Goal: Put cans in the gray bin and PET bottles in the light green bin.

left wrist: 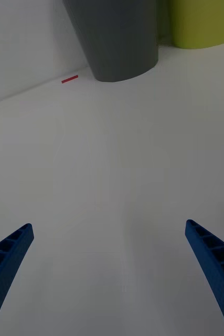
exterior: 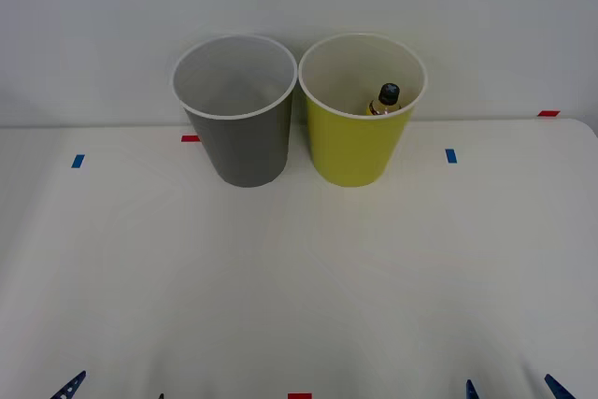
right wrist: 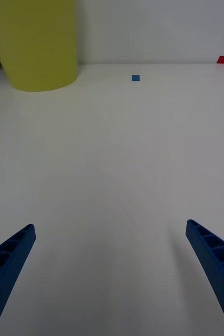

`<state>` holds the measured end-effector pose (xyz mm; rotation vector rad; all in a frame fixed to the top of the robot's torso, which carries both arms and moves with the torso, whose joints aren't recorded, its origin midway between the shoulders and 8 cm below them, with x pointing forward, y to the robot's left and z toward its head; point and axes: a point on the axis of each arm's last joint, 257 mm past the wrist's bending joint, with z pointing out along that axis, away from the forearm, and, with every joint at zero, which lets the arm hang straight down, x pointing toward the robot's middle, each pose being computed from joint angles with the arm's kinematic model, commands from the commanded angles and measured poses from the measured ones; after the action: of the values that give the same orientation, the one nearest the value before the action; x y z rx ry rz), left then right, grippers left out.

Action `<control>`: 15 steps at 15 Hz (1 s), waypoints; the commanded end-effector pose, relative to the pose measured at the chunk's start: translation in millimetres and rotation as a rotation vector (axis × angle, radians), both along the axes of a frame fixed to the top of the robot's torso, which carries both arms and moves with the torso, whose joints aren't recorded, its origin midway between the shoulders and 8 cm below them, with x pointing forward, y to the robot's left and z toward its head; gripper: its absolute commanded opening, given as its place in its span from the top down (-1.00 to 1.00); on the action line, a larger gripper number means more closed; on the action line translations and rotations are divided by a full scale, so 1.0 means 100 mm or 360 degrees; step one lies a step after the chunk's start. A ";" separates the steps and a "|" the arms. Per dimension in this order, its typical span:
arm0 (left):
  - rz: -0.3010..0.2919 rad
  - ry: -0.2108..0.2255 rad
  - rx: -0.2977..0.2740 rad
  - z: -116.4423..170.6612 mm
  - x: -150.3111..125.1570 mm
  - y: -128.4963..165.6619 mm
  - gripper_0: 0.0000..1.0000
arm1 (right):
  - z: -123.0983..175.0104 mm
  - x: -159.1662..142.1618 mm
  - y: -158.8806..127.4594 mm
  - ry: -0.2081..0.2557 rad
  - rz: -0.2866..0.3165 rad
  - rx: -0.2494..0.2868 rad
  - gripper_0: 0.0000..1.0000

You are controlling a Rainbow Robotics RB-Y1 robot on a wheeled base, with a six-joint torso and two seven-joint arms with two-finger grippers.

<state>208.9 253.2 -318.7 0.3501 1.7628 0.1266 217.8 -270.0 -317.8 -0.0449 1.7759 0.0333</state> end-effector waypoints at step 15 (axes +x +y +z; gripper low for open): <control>0.0000 0.0000 0.0000 0.00 0.00 0.00 -1.00 | 0.00 0.00 0.00 0.0000 0.0000 0.0000 -1.00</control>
<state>208.9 253.2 -318.7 0.3501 1.7628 0.1266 217.8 -270.0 -317.8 -0.0449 1.7759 0.0333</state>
